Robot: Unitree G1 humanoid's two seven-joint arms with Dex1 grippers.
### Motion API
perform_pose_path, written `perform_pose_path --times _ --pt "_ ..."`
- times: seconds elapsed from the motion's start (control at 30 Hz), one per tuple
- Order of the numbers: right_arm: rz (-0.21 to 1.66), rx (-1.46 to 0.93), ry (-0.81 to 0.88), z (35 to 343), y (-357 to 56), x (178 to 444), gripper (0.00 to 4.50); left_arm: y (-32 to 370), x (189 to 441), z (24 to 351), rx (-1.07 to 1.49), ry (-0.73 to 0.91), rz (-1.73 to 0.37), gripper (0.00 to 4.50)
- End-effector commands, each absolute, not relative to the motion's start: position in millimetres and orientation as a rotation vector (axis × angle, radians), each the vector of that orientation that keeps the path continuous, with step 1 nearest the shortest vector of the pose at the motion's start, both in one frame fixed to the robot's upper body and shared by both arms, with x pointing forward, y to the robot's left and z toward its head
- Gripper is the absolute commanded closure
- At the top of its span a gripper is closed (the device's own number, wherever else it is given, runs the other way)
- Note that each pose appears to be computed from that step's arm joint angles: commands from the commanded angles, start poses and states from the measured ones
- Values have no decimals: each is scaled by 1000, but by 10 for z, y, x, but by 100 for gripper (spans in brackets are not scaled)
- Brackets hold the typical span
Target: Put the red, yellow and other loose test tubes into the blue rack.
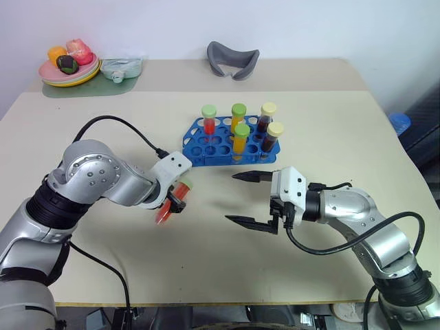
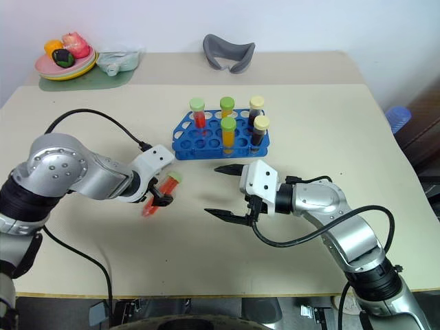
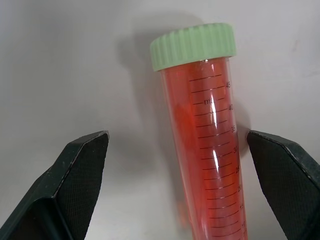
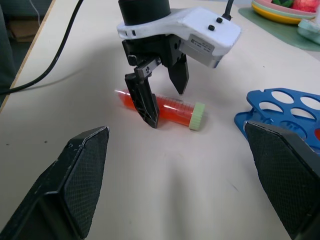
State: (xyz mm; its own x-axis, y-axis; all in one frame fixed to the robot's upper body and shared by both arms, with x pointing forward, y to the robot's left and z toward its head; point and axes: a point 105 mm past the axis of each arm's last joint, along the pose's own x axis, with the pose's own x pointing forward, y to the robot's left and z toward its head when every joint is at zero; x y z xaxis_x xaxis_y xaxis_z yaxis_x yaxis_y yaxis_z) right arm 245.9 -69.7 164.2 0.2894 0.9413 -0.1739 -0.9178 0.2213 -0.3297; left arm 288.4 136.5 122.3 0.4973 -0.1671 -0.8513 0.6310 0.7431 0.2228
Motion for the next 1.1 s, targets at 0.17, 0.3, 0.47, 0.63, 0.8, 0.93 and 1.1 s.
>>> perform_pose_path --times 0.17,0.3,0.47,0.63,0.8,0.93,1.1 --pt "1304 -408 -123 1727 -633 2412 0 1473 2879 1180 564 967 -463 174" --pt "1293 -405 -127 1723 -632 2416 0 1513 2896 1167 567 974 -438 174" --pt "1286 -402 -129 1711 -625 2413 0 1540 2905 1165 567 973 -422 200" --pt "1284 -399 -128 1705 -628 2414 0 1579 2930 1188 578 963 -398 368" --pt "1284 -400 -130 1700 -636 2420 0 1651 2956 1215 584 957 -361 368" --pt "1283 -402 -128 1697 -651 2430 0 1769 3032 1364 575 898 -293 368" --pt "1261 -369 -129 1729 -691 2464 0 1776 3179 1770 407 646 -278 368"
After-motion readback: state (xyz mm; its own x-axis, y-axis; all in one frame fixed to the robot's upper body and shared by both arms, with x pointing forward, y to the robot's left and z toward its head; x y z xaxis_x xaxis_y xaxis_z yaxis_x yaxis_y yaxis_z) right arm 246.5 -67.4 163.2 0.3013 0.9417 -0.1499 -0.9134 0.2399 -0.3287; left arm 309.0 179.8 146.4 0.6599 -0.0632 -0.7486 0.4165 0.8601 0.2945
